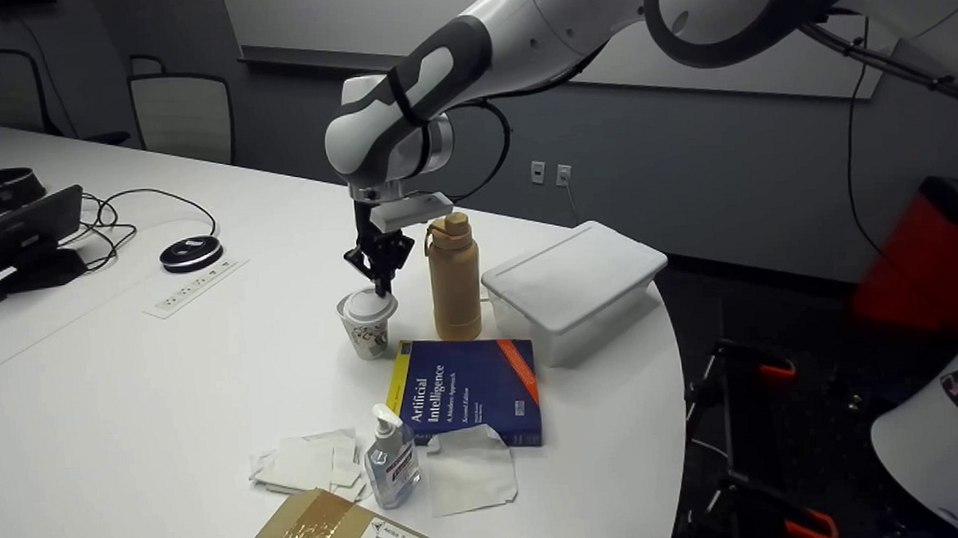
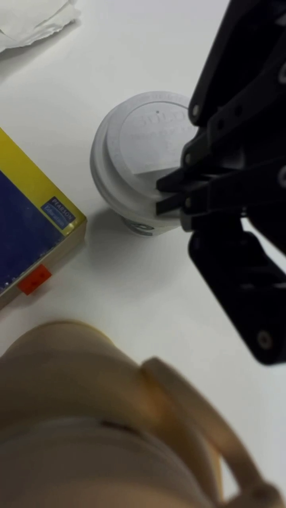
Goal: Cover the cup
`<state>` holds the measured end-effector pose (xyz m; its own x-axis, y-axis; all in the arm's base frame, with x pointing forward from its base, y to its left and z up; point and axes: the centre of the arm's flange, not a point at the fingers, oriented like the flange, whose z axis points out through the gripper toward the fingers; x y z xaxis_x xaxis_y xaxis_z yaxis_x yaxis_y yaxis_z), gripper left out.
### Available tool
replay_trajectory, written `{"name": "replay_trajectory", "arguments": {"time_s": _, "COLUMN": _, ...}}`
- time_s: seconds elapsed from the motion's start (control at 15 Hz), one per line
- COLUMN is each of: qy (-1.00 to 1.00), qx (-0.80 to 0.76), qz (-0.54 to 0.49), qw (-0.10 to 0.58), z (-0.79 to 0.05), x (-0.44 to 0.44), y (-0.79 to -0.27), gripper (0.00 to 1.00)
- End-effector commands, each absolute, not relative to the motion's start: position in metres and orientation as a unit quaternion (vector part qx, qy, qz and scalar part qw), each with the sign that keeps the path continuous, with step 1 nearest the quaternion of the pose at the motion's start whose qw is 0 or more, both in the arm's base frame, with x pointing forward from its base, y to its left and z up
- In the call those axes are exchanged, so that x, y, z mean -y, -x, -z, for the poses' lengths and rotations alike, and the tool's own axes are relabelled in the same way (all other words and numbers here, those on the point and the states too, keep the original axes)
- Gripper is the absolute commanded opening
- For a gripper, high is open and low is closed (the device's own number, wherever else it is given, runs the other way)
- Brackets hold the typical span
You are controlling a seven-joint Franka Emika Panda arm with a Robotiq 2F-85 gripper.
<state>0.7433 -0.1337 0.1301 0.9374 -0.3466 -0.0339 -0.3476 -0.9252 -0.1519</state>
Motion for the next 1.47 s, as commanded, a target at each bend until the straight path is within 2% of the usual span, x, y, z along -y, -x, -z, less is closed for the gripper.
{"name": "replay_trajectory", "arguments": {"time_s": 0.0, "qy": 0.978, "qx": -0.191, "qz": 0.004, "qw": 0.083, "z": -0.146, "x": 0.127, "y": -0.725, "gripper": 0.02}}
{"name": "replay_trajectory", "arguments": {"time_s": 1.4, "qy": 0.977, "qx": -0.195, "qz": 0.011, "qw": 0.085, "z": -0.151, "x": 0.135, "y": -0.74, "gripper": 0.02}}
